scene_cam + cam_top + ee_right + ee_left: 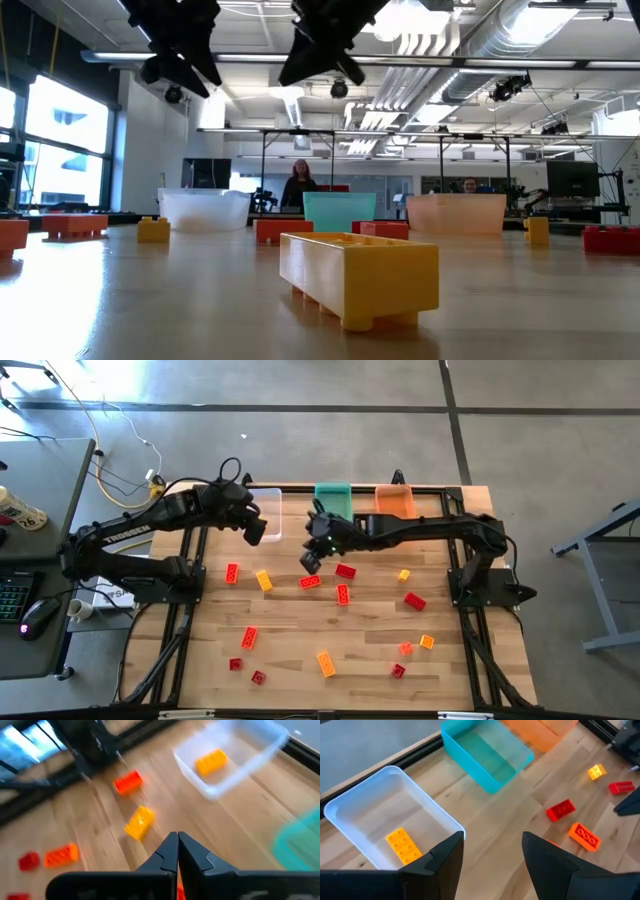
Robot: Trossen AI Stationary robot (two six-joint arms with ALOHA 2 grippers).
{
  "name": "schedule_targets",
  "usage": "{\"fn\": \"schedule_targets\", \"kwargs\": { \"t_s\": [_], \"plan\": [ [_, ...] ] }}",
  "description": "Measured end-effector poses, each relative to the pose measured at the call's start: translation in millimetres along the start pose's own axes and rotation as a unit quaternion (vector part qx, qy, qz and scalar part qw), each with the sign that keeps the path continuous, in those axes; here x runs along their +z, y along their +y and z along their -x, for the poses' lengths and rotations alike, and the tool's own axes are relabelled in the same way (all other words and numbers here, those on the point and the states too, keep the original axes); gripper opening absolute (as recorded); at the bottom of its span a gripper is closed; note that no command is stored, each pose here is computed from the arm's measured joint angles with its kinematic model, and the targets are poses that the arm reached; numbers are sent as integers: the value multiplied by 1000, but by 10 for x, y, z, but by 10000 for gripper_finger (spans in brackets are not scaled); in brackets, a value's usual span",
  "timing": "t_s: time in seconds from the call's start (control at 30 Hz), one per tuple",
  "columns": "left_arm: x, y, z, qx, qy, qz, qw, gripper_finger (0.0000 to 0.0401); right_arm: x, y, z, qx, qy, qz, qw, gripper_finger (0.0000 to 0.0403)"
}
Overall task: Sort & place blocks by color
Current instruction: Put the red game piece into the orange bin
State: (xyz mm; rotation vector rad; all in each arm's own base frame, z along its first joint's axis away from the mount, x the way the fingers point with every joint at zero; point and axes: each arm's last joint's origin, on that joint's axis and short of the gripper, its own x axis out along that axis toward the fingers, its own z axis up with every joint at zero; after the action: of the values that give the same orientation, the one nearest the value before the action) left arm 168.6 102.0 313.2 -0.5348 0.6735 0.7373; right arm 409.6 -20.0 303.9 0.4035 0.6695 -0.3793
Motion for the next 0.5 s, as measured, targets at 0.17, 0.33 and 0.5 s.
{"fn": "schedule_targets", "kwargs": {
  "t_s": [0.17, 0.33, 0.5],
  "plan": [
    [-13, -49, 5, -10, -1, -9, 1000, 188, -175, 86, 200, -59, 39, 2, 997, 0],
    [-31, -91, 9, -18, 2, -17, 1000, 188, -404, 197, 372, -121, 79, 19, 989, 0],
    [-44, -120, 13, -23, 4, -23, 999, 188, -661, 292, 561, -181, 122, 43, 975, 0]
  ]
}}
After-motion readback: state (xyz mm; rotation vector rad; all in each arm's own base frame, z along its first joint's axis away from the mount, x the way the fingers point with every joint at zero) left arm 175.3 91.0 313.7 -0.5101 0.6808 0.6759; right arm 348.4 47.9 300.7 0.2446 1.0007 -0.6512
